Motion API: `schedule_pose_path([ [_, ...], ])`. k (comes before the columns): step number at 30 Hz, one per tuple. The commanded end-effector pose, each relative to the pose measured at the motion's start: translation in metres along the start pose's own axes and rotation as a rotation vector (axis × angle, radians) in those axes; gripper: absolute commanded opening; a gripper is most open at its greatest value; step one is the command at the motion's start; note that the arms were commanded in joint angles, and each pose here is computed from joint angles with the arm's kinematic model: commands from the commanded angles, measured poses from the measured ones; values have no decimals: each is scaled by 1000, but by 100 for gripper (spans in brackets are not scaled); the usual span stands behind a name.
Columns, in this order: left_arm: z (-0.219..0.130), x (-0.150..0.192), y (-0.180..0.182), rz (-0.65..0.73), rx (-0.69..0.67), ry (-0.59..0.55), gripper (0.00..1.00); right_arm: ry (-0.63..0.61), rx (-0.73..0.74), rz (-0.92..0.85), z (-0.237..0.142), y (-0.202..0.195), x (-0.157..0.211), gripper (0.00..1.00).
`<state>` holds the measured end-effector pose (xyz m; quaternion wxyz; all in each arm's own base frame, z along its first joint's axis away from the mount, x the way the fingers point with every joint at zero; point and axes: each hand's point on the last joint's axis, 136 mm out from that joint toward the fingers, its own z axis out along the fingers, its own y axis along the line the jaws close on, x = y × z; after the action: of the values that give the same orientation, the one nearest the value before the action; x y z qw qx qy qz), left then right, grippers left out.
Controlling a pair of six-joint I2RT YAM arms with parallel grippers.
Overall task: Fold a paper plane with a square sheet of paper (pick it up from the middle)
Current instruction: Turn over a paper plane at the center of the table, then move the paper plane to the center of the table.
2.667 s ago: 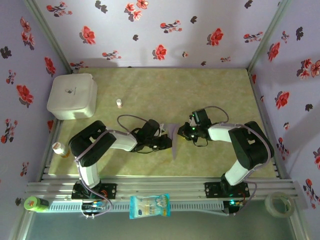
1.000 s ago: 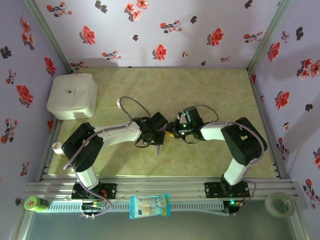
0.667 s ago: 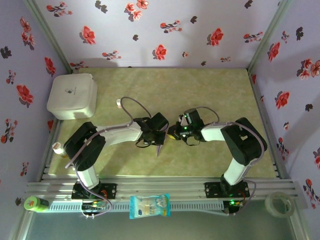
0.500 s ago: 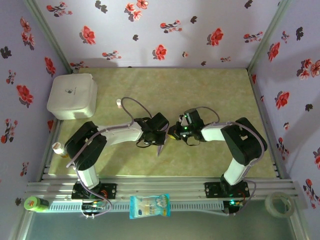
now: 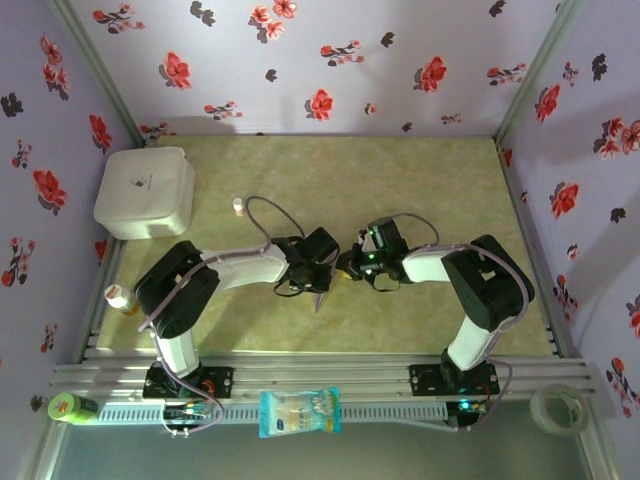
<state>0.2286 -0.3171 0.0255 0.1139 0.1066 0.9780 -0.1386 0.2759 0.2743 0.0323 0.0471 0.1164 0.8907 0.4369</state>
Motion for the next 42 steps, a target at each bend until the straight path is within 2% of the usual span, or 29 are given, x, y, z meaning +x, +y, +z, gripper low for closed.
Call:
schedule_pose_path([
  [1, 6, 3, -3, 12, 7, 15, 12, 7, 35, 3, 2, -13, 2, 11],
  [7, 11, 3, -3, 6, 2, 18, 10, 1, 34, 1, 0, -12, 1, 15],
  [10, 13, 2, -2, -3, -7, 16, 9, -15, 43, -2, -5, -12, -2, 22],
  [14, 14, 1, 3, -17, -38, 11, 8, -70, 100, -22, -25, -17, -10, 30],
  [18, 12, -5, 5, -34, -67, -7, 8, -132, 159, -46, -53, -22, -18, 33],
  [28, 22, -24, 9, -82, -171, -34, 14, -265, 227, -61, -103, -30, -31, 37],
  [33, 27, -27, 11, -96, -202, -35, 19, -282, 231, -59, -108, -32, -31, 38],
  [42, 34, -26, 20, -76, -306, -7, 22, -289, 234, -50, -109, -36, -33, 39],
])
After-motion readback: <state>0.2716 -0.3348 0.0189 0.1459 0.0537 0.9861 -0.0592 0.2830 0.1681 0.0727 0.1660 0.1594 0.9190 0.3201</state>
